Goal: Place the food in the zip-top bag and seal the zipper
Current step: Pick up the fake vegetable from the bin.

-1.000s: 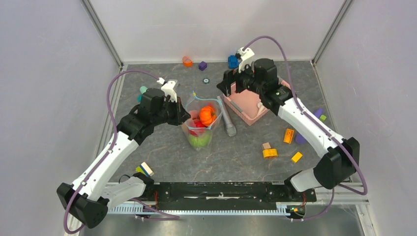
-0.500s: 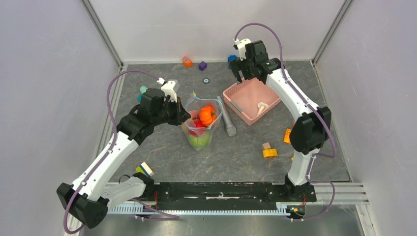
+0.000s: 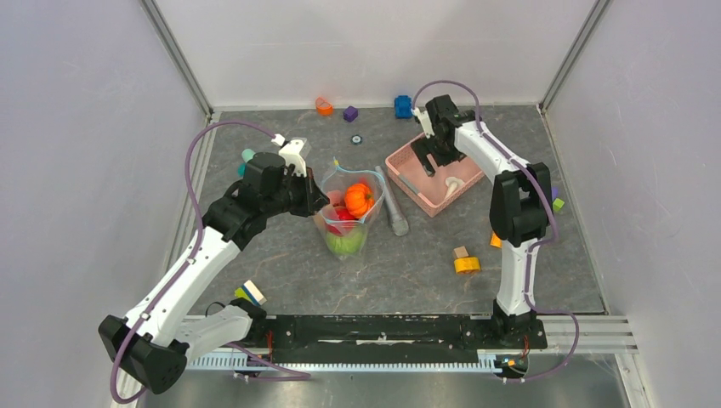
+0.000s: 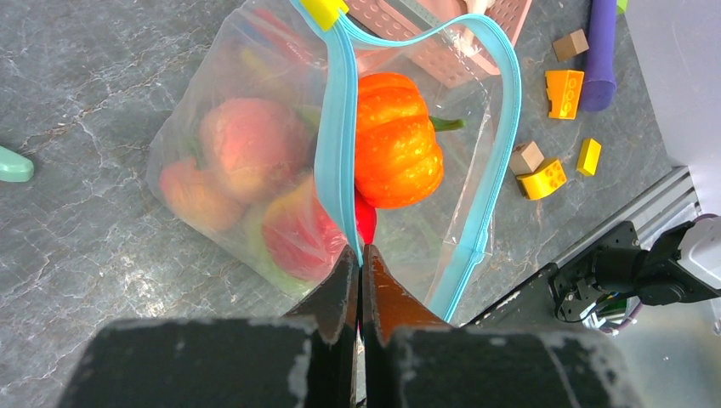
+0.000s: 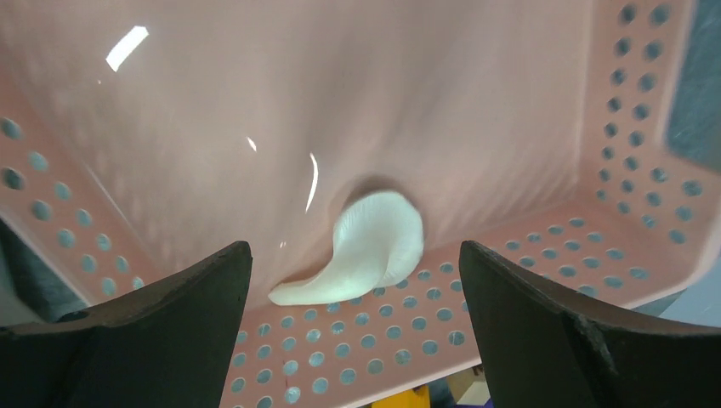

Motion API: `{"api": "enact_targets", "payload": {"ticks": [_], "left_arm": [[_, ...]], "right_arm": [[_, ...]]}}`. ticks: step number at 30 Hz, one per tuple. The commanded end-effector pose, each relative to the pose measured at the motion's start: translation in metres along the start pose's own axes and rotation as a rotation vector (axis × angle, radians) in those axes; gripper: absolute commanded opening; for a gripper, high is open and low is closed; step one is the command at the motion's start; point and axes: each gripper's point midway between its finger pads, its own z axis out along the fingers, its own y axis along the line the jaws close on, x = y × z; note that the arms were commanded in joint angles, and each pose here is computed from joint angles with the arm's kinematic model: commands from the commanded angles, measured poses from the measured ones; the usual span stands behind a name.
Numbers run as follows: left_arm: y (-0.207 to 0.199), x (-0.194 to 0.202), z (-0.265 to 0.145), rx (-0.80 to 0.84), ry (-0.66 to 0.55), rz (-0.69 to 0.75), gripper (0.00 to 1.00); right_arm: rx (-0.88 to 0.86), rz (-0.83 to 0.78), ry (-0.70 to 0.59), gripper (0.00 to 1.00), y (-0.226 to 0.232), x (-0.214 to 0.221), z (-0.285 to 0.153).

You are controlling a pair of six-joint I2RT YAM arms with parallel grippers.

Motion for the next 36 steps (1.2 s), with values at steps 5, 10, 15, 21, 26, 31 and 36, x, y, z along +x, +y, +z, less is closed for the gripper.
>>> {"api": "enact_targets", "payload": {"ticks": [5,10,15,21,26,31,36], "left_arm": [[0.000,-0.009,0.000,-0.002,-0.024,-0.009,0.03],[0.000,-0.009,-0.002,-0.006,-0.027,-0.006,0.03],[0.000,-0.010,-0.003,-0.008,-0.033,-0.004,0.03],[0.000,-0.011,-0.004,-0.009,-0.038,-0.002,0.03],[0.001,-0.011,-0.005,-0.014,-0.041,-0.003,0.03],[0.000,-0.011,-0.005,-0.011,-0.041,-0.001,0.03],[0.000,-0.011,-0.006,-0.009,-0.042,-0.003,0.03]], "right_arm": [[-0.048,0.040,0.072,0.94,0.000,0.039,0.016],[-0.103,0.054,0.078,0.90,0.007,0.049,0.020],[-0.101,0.048,0.108,0.89,0.008,0.063,0.024],[-0.137,0.048,0.119,0.84,0.016,0.067,0.031],[-0.165,0.059,0.113,0.64,0.021,0.065,0.034],[-0.193,0.061,0.101,0.39,0.026,0.065,0.033],[-0.193,0.073,0.088,0.21,0.027,0.063,0.033]]}}
